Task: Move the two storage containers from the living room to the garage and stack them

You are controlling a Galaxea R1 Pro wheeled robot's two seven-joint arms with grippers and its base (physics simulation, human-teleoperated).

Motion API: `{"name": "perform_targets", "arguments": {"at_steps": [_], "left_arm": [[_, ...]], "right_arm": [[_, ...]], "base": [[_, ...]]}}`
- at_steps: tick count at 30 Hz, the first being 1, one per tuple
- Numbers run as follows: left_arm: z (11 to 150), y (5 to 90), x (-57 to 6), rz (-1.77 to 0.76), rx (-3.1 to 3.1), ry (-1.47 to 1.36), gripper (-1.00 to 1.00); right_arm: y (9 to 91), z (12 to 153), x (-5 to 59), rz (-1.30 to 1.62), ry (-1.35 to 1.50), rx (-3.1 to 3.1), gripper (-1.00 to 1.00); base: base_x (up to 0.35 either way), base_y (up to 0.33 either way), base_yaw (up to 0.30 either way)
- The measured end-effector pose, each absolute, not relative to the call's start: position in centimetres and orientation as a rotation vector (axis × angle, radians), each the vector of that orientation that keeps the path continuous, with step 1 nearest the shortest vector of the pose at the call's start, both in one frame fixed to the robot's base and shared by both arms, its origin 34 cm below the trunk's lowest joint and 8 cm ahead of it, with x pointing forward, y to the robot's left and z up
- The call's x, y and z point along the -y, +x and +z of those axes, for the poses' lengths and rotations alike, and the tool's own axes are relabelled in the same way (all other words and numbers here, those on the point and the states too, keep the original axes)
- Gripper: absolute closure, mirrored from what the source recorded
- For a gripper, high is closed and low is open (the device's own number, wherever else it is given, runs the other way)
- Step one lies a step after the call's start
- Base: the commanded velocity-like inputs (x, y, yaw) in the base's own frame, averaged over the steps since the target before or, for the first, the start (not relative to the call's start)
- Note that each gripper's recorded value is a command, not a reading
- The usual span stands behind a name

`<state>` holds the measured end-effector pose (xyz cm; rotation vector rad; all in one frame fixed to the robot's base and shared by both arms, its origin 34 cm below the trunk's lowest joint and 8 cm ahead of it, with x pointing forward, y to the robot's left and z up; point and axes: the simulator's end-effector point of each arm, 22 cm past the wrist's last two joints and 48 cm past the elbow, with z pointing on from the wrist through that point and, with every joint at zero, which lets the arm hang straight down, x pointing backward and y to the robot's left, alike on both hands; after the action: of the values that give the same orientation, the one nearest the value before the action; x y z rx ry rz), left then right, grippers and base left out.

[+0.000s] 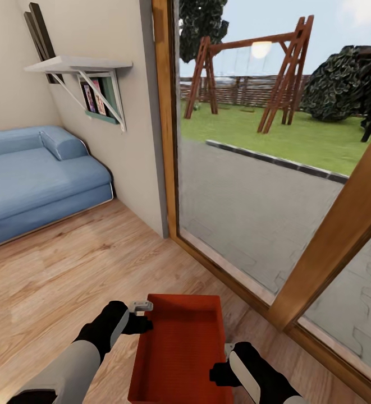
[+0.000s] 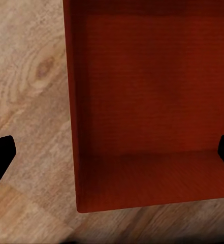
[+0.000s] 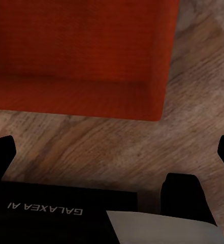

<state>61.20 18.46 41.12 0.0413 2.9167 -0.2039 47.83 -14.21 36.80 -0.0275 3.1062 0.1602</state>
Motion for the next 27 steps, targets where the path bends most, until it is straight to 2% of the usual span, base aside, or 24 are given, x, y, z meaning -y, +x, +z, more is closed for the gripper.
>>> {"name": "perform_targets", "arguments": {"at_steps": [27], "left_arm": [[38.6, 60.7, -18.3, -0.206, -2.916, 0.042, -1.0]], "right_arm": [[47.3, 34.3, 14.2, 0.16, -0.027, -3.106, -1.0]], "base": [[0.0, 0.0, 0.0]]}}
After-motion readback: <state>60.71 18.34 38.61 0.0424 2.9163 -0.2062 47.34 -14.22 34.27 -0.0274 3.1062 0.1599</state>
